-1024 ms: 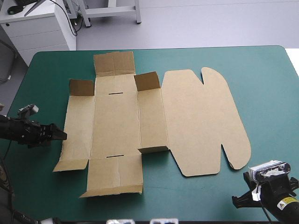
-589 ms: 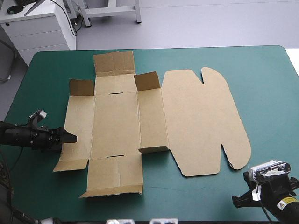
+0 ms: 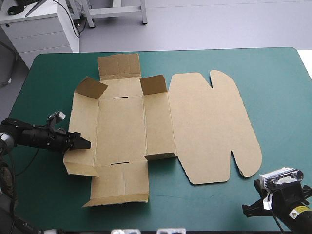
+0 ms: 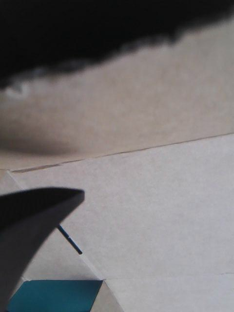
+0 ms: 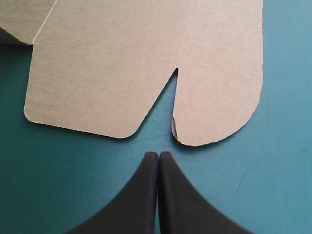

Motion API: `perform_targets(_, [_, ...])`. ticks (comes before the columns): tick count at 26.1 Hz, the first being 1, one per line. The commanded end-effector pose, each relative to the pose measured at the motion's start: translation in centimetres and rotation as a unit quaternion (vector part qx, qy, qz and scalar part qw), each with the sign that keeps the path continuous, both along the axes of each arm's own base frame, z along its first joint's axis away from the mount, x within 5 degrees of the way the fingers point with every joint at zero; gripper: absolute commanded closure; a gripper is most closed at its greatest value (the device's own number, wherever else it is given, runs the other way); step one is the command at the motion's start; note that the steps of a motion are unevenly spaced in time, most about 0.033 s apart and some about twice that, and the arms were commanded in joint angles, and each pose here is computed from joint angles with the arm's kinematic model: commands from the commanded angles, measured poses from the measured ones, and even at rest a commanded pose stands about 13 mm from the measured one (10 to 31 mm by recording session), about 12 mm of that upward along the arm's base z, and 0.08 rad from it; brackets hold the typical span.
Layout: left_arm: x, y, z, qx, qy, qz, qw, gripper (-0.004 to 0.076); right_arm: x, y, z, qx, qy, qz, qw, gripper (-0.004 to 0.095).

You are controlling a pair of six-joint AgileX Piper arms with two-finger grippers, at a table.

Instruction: Fold the box

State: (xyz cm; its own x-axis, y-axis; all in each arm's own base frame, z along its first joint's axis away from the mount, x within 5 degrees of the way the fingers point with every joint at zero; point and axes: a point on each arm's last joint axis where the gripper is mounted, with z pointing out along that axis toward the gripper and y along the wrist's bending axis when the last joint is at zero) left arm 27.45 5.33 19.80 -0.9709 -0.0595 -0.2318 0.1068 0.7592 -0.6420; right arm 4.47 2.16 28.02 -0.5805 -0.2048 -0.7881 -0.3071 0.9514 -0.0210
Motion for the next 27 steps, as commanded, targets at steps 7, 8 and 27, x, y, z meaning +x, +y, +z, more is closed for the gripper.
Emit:
perform_targets(7, [0.4,-0.1,1.3,-0.004,-0.018,0.031,0.999,0.0731,0.4,0.0,1.2,0.006,-0.038,-0.004,0.999,0.0927])
perform_targets(8, [0.4,0.0,1.2,0.001,-0.008,0.035,0.999,0.0731,0.4,0.0,1.2,0.007,-0.039,-0.004,0.999,0.0927])
perform_targets(27, [4.3,-10.3,12.6,0.210,-0.199,-0.155,0.945,0.0731,0.4,0.0,1.2,0.005,-0.040,-0.005,0.999,0.0927])
